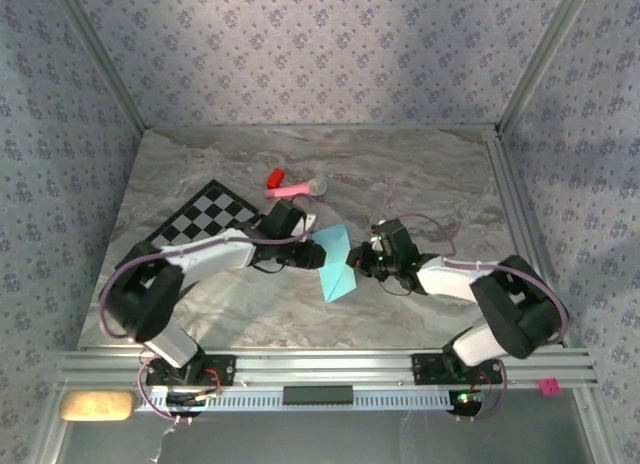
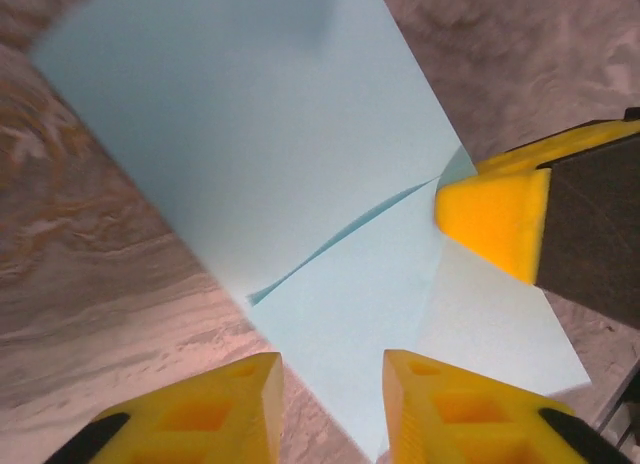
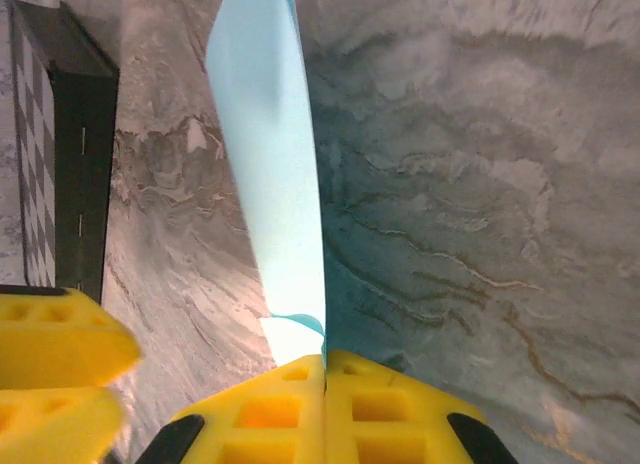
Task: Fold a paper plane with a square sheet of paper (pick it up from the middle)
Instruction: Turn over the paper at the center of the table.
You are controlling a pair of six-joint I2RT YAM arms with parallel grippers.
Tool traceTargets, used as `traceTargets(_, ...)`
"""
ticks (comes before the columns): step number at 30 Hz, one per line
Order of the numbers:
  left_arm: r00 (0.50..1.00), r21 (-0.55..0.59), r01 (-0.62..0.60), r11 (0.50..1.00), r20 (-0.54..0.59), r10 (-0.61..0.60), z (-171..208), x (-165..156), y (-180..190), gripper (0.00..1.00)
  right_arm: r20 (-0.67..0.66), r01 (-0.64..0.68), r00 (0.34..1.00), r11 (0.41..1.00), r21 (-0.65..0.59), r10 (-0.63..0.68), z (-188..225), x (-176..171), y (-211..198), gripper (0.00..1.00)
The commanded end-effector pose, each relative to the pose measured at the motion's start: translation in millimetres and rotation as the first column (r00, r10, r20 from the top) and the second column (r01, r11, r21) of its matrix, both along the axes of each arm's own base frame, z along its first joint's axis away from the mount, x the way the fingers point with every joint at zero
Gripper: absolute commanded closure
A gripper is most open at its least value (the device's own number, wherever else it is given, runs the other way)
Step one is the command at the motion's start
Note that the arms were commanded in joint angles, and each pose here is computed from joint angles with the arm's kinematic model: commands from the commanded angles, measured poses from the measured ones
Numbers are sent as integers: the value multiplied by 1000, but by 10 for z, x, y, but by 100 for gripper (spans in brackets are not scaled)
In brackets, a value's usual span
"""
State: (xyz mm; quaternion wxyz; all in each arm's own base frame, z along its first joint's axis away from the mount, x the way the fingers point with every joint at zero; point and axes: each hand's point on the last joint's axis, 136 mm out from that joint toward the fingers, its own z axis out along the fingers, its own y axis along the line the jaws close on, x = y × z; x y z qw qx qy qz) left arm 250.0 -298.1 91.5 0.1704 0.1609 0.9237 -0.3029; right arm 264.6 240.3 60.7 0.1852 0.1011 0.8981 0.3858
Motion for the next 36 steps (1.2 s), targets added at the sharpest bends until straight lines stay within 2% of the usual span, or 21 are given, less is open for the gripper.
traceTargets(1,985,-22,-79,997,152,81,364,118,167,60,60,-14,998,986,-166,24,165,-45,-205,95)
traceTargets(5,947,-42,-169,985,268,174,642,164,455,50,134,-4,989,934,-357,56,459,-97,-485,94)
traceTargets(8,913,-64,-229,971,333,237,790,175,668,38,184,43,981,869,-493,56,697,-112,-702,94)
traceTargets(12,873,-79,-316,945,366,323,854,182,947,24,174,59,981,724,-687,84,871,-166,-1007,94)
traceTargets(15,842,-91,-398,913,358,403,836,187,1167,1,164,76,982,600,-796,92,971,-154,-1149,94)
traceTargets(17,827,-106,-445,889,334,453,807,184,1293,0,154,94,985,500,-861,80,1012,-140,-1238,94)
traceTargets(19,807,-110,-501,858,299,509,765,174,1439,0,155,125,987,367,-922,52,1072,-107,-1327,94)
traceTargets(21,801,-115,-519,847,280,529,747,165,1524,0,148,130,988,269,-954,48,1094,-72,-1298,94)
traceTargets(25,769,-98,-582,807,258,585,732,157,1713,0,111,94,989,160,-983,98,957,38,-929,94)
traceTargets(29,722,-85,-643,761,263,640,752,135,1902,0,7,-14,978,100,-995,207,600,97,-381,94)
traceTargets(32,702,-107,-658,746,273,658,792,114,1975,0,-57,-85,960,92,-992,273,328,92,32,93)
traceTargets(33,697,-115,-659,743,277,661,802,105,1991,0,-73,-108,953,104,-989,295,240,77,169,93)
traceTargets(36,685,-128,-666,735,285,671,826,80,2040,0,-98,-167,942,195,-966,321,59,34,484,91)
